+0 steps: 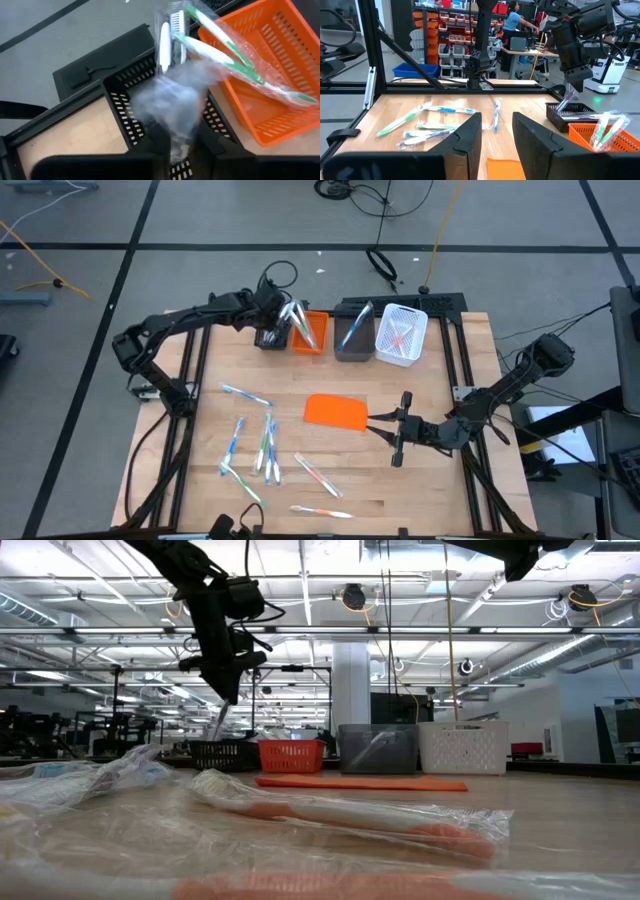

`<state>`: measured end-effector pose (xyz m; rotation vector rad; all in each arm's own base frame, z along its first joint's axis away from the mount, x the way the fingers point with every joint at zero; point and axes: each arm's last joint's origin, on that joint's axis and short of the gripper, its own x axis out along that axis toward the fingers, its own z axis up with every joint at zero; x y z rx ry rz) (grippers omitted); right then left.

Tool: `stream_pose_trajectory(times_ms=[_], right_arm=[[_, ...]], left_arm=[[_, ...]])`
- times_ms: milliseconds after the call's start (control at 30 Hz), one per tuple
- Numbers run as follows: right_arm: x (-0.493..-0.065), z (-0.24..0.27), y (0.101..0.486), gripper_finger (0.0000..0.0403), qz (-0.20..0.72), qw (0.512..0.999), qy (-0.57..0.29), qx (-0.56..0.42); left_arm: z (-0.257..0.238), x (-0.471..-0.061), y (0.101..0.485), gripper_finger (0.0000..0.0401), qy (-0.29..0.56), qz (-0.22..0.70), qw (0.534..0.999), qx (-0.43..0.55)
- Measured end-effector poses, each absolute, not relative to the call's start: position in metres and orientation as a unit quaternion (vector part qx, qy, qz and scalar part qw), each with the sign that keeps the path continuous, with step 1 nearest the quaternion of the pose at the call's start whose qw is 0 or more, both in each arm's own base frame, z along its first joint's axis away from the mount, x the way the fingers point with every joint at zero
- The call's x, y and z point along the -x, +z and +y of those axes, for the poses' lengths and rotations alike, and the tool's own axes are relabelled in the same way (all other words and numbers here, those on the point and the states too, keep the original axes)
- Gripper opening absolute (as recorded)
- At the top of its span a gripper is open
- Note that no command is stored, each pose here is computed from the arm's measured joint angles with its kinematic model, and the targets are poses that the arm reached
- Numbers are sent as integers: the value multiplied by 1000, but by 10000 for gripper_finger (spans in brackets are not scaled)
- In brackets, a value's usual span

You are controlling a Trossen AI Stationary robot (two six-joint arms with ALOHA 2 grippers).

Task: Pick & Place Toothbrushes
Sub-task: Put the violet toothbrush into the black bin, then put the blue toothbrush into the black transparent bin

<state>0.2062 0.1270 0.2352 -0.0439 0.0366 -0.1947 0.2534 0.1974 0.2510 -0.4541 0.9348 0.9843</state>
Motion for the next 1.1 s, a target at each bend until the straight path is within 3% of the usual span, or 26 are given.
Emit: stream_pose_trajectory(times_ms=[267,433,567,800,1100], right_arm=[[-206,127,235,100,19,995,-97,22],[-206,127,235,100,20,995,-97,23],[-206,127,234,100,22,995,-97,25],[-206,127,234,100,22,995,-97,25],[-206,127,234,100,22,995,-98,24]], left_arm=[[199,-252,251,165,462,426,750,206],[200,-254,252,205,467,412,754,209],[198,-254,252,213,450,420,757,219],[164,-249,253,214,325,510,756,251],[79,-256,258,214,222,634,729,127]])
